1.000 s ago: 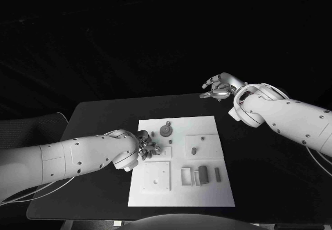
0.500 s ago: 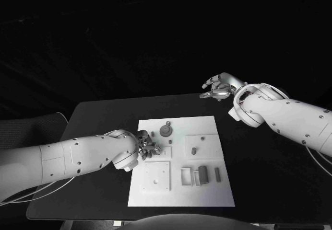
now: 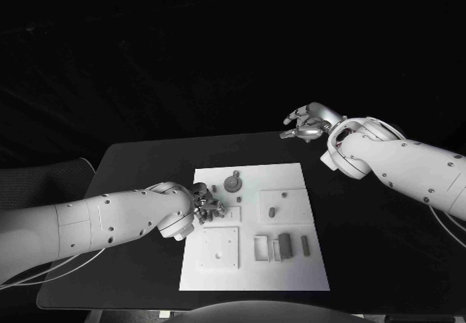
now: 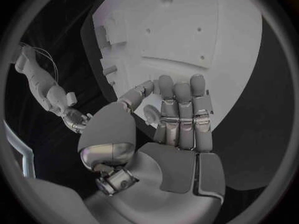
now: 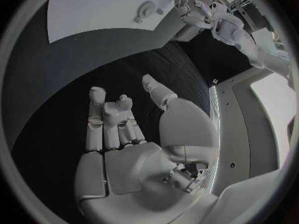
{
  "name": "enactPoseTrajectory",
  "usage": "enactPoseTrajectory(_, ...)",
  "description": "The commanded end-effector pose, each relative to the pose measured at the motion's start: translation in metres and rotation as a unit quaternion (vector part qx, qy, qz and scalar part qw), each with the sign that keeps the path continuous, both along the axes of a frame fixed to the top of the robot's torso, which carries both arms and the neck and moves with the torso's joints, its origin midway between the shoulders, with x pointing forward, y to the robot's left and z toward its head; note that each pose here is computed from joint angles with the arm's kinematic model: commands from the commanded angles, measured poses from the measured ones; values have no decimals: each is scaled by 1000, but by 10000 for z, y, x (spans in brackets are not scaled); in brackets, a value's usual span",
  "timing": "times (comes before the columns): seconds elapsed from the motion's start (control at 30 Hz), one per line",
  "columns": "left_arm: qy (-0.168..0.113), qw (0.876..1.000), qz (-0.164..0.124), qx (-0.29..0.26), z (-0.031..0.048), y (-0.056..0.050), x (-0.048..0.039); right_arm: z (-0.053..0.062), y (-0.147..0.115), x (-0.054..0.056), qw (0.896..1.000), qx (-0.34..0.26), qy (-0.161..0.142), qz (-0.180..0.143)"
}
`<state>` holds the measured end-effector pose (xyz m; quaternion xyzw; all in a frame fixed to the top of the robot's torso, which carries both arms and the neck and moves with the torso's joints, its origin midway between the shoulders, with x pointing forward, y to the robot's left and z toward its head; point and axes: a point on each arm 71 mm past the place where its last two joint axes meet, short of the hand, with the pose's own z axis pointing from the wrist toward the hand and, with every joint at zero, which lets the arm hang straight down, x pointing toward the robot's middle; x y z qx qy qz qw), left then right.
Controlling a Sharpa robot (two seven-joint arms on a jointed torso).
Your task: Assemble the parts on the task board
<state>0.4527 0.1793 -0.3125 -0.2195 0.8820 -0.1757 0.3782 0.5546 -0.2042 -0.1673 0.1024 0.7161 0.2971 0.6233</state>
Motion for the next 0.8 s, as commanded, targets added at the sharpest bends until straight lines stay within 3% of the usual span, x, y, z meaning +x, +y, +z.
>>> enactPoseTrajectory(0.03,-6,1000,10,-1,-2,16,12,-3,9,-2,1000,-1,3,5)
enactPoseTrajectory(0.8,-1,1000,10,-4,-9,4,11,-9,5,1,1000,-2,5,5)
